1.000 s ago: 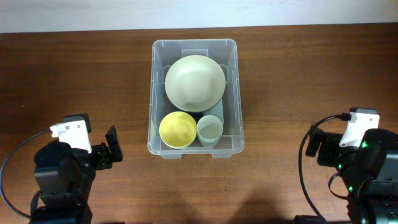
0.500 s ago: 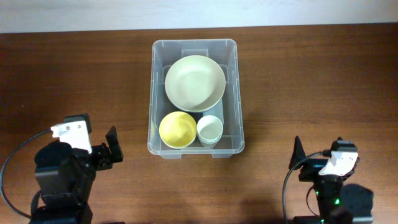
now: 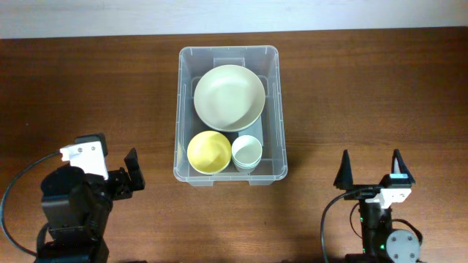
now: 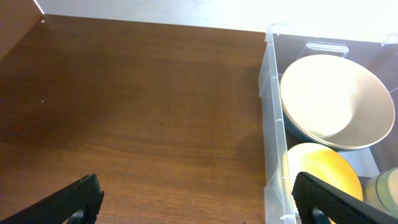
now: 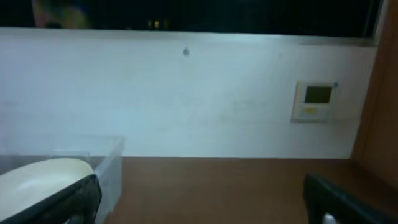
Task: Pack container
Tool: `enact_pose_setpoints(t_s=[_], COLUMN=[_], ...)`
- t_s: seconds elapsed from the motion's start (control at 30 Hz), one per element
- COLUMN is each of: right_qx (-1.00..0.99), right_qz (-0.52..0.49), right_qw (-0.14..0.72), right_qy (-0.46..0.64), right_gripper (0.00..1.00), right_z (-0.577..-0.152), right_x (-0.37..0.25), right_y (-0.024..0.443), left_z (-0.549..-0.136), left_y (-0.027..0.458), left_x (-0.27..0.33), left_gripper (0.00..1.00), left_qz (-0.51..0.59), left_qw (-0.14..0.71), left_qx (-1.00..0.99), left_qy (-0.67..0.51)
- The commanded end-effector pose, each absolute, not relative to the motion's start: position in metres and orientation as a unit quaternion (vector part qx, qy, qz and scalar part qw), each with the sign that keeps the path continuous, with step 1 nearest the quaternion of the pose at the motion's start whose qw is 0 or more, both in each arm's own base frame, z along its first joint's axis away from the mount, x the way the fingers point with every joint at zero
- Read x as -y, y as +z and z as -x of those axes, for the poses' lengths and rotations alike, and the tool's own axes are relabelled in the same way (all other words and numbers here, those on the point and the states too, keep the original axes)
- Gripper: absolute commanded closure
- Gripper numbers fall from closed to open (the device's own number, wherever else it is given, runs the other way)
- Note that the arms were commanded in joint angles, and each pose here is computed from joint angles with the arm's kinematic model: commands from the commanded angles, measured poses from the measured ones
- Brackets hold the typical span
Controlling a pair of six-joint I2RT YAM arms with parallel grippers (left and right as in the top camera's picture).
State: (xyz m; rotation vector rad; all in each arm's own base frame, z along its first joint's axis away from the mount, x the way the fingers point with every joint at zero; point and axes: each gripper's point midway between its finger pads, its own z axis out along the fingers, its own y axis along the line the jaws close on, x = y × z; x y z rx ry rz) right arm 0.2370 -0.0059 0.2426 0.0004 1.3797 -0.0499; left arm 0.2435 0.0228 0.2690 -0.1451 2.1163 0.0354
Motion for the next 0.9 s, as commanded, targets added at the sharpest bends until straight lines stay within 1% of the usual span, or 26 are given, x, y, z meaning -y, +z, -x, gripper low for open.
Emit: enact_pose_setpoints(t_s=[0.0, 0.13, 0.33, 0.47, 0.87], right_qx=[-0.632, -0.650, -0.711, -0.731, -0.731], right_qz=[0.020, 0.043, 0.052, 0.052, 0.050], right_qw=[0.775, 0.758, 0.701, 0.680, 0.680], right_qy=[-0.016, -0.017, 0.000, 0.001, -0.001], right_gripper=[0.01, 0.01, 0.01, 0.01, 0.01], right_z=[-0.242, -0.244, -0.246, -0.246, -0.246], right_x=[-0.001, -0.008, -0.014, -0.014, -0.013], right_y=[0.224, 0.212, 0.171, 0.156, 0.157], left_z=[-0.243, -0.243, -0.243, -0.243, -0.243], left_y=[0.268, 0.268, 0.268, 0.268, 0.268], left_x=[-0.021, -0.021, -0.021, -0.021, -0.021], left_gripper=[0.00, 0.00, 0.00, 0.00, 0.00], left_qz=[0.054, 0.054, 0.054, 0.054, 0.054], left_qw=[0.488, 0.488, 0.488, 0.488, 0.488], left_qx=[-0.871, -0.871, -0.871, -0.871, -0.871], left_qy=[0.011, 0.011, 0.011, 0.011, 0.011])
